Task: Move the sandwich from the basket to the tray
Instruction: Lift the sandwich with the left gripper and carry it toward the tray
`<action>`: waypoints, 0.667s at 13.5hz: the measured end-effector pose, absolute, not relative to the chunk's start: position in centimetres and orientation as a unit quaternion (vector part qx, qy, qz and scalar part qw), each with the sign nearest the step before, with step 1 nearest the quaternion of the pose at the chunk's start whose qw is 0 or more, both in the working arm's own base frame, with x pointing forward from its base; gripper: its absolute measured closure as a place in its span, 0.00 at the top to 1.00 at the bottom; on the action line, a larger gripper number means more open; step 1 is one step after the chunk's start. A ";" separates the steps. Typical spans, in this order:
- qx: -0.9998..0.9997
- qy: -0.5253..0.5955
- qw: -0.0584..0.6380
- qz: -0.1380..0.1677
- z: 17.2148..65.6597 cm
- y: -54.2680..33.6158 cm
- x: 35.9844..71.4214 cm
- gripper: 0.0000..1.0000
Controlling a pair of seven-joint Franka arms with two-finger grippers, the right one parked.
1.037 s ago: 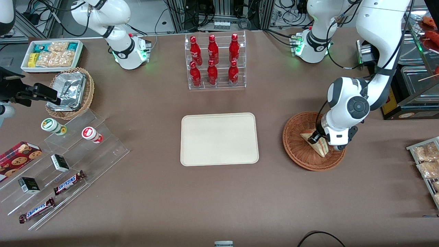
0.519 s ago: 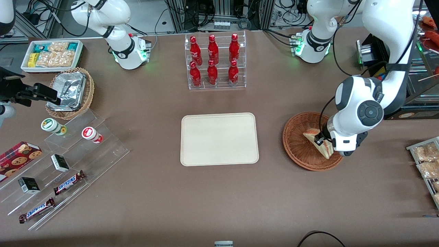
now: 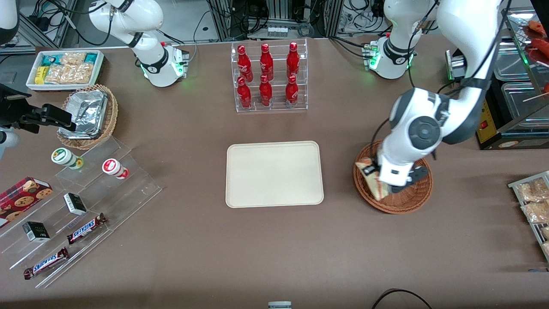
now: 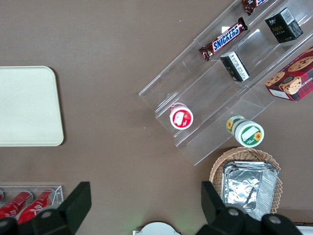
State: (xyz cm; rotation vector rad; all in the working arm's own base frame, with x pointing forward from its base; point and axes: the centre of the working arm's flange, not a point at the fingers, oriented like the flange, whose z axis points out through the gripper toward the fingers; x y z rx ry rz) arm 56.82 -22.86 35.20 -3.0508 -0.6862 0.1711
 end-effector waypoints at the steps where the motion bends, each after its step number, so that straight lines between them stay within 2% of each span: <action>1: -0.979 -0.196 -0.002 0.055 35.4 -24.5 56.5 0.15; 5: -0.992 -0.115 -0.007 0.050 34.5 -31.2 55.5 0.15; 9: -0.995 -0.089 -0.007 0.047 31.7 -39.5 54.0 0.15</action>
